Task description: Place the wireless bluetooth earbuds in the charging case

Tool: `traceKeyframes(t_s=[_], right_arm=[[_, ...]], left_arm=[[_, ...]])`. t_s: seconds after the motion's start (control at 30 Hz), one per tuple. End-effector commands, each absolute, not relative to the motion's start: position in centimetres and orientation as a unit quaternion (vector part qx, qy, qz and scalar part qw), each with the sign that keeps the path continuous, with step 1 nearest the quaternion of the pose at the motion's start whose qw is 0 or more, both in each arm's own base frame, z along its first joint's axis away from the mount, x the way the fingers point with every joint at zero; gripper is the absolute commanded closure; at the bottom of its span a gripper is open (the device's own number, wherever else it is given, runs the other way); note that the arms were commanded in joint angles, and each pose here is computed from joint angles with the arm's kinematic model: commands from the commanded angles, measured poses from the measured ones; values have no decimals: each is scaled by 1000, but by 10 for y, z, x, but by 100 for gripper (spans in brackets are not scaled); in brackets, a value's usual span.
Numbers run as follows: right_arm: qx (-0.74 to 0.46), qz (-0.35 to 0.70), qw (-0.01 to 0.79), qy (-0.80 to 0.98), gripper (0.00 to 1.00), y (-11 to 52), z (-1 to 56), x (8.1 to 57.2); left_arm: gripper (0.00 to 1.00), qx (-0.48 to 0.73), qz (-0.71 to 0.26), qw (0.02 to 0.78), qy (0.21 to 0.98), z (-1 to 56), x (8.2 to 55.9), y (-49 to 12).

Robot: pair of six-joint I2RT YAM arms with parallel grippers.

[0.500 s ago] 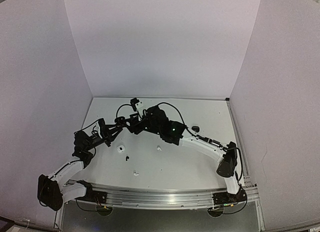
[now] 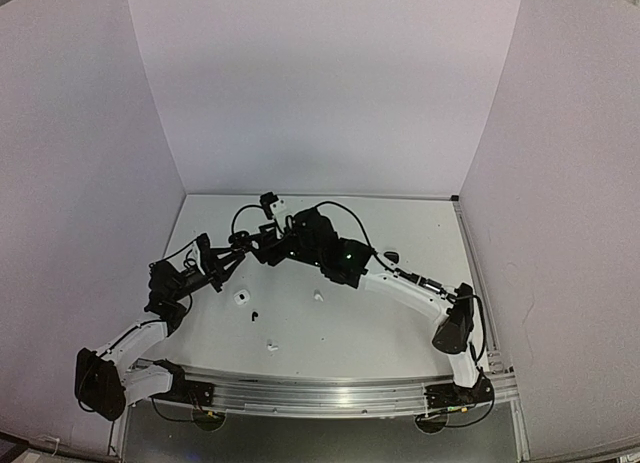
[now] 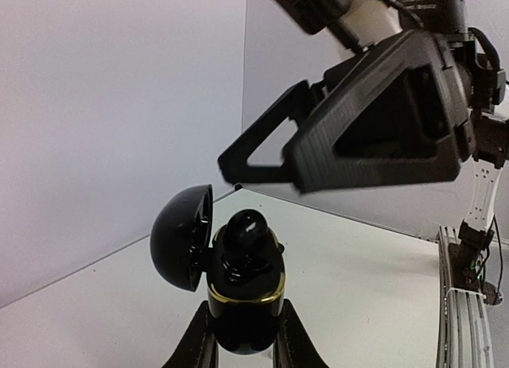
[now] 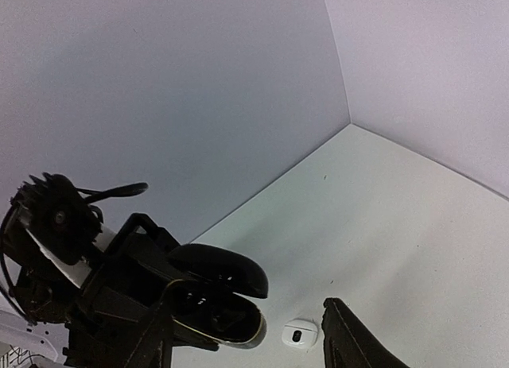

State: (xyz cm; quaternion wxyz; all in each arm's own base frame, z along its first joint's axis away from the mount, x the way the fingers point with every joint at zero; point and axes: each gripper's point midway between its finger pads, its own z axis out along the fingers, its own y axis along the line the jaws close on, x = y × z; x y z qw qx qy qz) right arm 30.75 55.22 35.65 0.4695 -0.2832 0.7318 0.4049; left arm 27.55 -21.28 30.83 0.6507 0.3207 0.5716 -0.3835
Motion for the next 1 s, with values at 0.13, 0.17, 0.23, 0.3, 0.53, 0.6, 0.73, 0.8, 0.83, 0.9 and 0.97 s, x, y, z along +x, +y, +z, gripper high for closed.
traceKeyframes(t_s=[0.13,0.17,0.23,0.3,0.53,0.6,0.73,0.8,0.83,0.9,0.97], right_arm=[[-232,425,502,717,29,531,410,308],[-206,413,502,731,29,526,402,315],[-140,382,495,768,30,512,371,331],[-104,357,474,798,31,507,340,338],[-99,311,368,871,33,544,233,347],[-109,308,340,882,33,560,197,346],[-124,302,302,895,34,583,140,340],[-136,290,303,897,35,590,121,336],[-142,283,311,896,35,593,118,336],[-150,265,325,895,35,595,109,336],[-156,251,328,897,35,595,95,337]], left_arm=[[100,209,-369,649,632,305,300,-185],[100,197,-362,650,638,303,301,-180],[100,167,-344,654,653,299,306,-168],[100,134,-326,655,668,294,308,-154],[100,68,-259,671,691,280,306,-117],[100,56,-245,673,695,277,306,-110],[100,49,-223,681,696,273,305,-100],[100,52,-218,682,697,271,305,-99],[100,55,-217,682,696,270,305,-99],[100,57,-215,682,696,268,307,-100],[100,57,-214,680,699,263,309,-100]])
